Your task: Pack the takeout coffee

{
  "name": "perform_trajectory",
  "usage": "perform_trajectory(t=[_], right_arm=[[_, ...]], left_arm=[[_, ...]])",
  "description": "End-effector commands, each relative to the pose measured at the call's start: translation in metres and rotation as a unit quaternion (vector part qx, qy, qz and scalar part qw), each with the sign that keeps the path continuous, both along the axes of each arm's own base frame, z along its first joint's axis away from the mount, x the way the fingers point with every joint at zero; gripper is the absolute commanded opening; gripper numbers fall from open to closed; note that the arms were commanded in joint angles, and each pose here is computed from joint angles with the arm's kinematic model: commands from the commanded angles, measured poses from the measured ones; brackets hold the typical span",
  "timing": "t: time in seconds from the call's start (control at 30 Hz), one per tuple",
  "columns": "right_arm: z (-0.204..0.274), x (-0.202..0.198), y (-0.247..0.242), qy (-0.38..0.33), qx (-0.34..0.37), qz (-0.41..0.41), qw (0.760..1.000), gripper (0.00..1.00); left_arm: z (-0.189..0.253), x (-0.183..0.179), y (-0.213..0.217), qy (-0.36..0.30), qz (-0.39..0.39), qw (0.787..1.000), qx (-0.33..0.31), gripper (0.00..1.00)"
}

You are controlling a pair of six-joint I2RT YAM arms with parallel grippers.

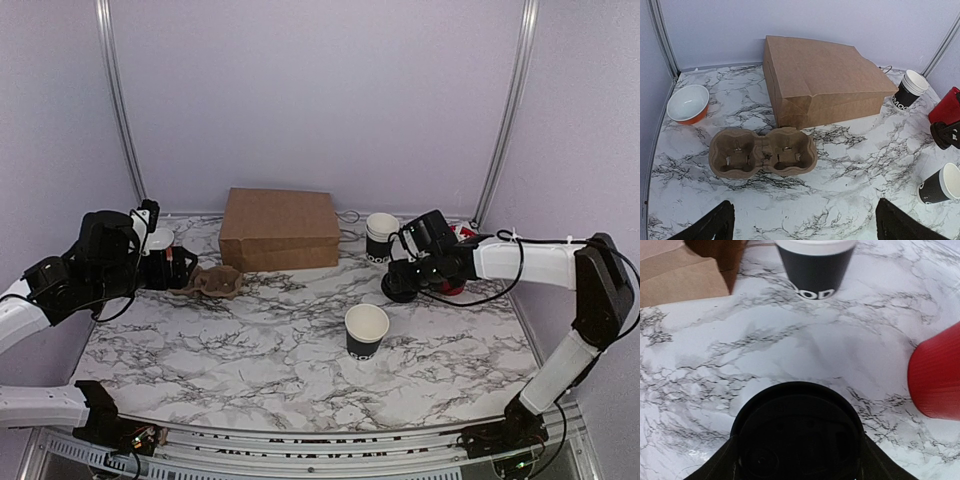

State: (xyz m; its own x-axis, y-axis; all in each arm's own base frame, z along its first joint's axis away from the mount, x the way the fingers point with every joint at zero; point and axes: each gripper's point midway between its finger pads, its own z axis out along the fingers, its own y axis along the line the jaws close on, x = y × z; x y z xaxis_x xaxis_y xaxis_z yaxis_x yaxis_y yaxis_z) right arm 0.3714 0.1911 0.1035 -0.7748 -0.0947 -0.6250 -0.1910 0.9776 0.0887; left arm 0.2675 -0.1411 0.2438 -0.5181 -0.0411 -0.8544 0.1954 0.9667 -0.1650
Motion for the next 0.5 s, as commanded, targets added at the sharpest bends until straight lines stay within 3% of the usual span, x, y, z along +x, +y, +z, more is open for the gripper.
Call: perform_trajectory(t=[0.0, 0.17, 0.47], right_arm=[[0.059, 0.002, 0.049, -0.049, 0.049, 0.044, 0.997, 0.66], [0.095, 0.0, 0.094, -0.075, 0.1, 0.082, 0.989, 0.65], [0.116, -0.03, 0.216, -0.059, 0.208, 0.175, 0.961, 0.65]], left_arm=[[-0.006, -0.003, -0.023, 0.028, -0.03, 0.997, -0.061, 0.99], [-0.013, 0.0, -0.067, 0.048, -0.076, 0.982, -0.167, 0.99], [-0.02, 0.001, -0.125, 0.052, -0.116, 0.973, -0.191, 0.99]])
